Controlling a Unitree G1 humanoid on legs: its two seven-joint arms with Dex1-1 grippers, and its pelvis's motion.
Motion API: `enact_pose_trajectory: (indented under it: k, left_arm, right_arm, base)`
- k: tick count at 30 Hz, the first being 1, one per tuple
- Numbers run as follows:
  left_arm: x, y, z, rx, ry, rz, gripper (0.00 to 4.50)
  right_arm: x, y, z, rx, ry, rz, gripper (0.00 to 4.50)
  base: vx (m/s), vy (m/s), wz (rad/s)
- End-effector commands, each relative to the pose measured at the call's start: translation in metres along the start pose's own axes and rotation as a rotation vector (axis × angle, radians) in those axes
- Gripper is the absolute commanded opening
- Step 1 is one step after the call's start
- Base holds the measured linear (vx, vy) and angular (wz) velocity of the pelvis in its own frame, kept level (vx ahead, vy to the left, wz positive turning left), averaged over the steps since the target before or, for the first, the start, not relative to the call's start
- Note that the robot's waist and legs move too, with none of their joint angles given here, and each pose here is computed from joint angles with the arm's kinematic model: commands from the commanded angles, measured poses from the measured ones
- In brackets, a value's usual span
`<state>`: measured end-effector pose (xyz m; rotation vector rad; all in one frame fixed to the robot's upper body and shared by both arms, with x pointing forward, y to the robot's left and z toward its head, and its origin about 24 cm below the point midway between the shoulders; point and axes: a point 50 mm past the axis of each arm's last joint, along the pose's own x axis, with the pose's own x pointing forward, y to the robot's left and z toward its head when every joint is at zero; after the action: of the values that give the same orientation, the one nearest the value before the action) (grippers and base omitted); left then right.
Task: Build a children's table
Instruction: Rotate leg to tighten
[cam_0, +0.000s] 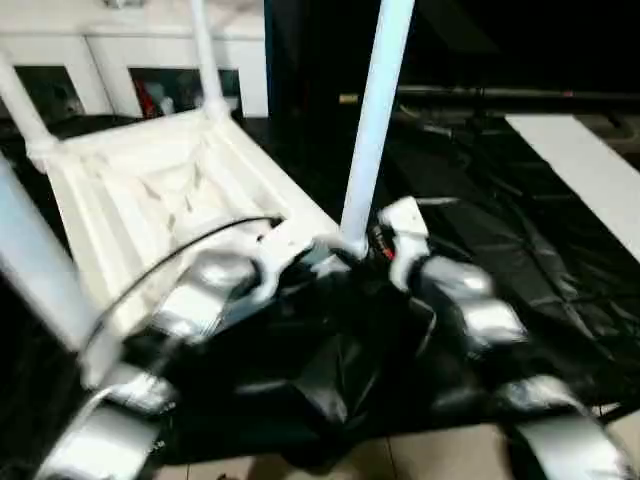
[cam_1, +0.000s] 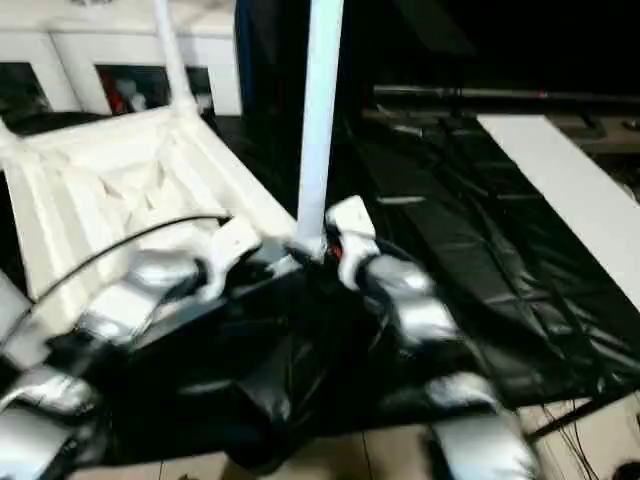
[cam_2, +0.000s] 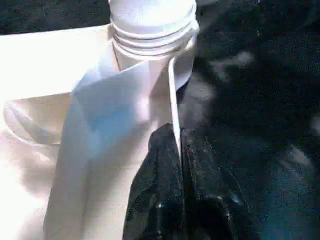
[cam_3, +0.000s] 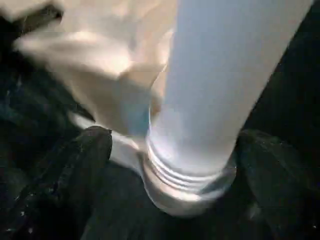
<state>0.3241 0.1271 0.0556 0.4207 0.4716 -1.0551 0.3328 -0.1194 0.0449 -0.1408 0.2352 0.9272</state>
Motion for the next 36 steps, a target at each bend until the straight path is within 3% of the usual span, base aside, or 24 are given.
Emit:
enact_pose_trajectory:
  k: [1, 5, 11, 15, 30, 31, 34, 36]
  left_arm:
    - [0.007, -0.015, -0.006, 0.011, 0.020, -0.123, 0.00]
    - [-0.002, -0.022, -0.004, -0.017, -0.015, -0.227, 0.00]
    - [-0.010, -0.022, -0.007, -0.013, -0.010, -0.252, 0.00]
    - [-0.015, -0.022, -0.009, -0.018, -0.003, -0.262, 0.00]
    - [-0.018, -0.024, -0.012, -0.032, 0.010, -0.288, 0.00]
    - [-0.018, -0.024, -0.012, -0.033, 0.011, -0.289, 0.00]
    - [-0.014, -0.023, -0.015, -0.049, 0.020, -0.250, 0.00]
    - [-0.007, -0.018, -0.015, -0.070, 0.017, -0.173, 0.00]
  right_arm:
    - [0.002, 0.007, 0.005, -0.043, -0.004, 0.091, 4.23]
    - [-0.009, 0.005, 0.002, -0.076, 0.010, 0.129, 4.23]
    - [-0.018, 0.011, -0.003, -0.054, 0.030, 0.220, 4.23]
    - [-0.021, 0.013, -0.010, -0.054, 0.064, 0.258, 3.66]
    - [-0.021, 0.014, -0.010, -0.022, 0.042, 0.254, 2.70]
    - [-0.021, 0.013, -0.011, -0.013, 0.037, 0.242, 2.67]
    - [-0.010, -0.003, -0.011, 0.150, -0.040, -0.028, 2.65]
    - [-0.004, -0.011, -0.018, 0.201, -0.009, -0.199, 2.64]
  base:
    - [0.000, 0.000, 0.00]
    - [0.000, 0.000, 0.00]
    - [0.000, 0.000, 0.00]
    - [0.000, 0.000, 0.00]
    - [0.000, 0.000, 0.00]
    - [0.000, 0.000, 0.00]
    - [0.000, 0.000, 0.00]
    - [0.000, 0.000, 0.00]
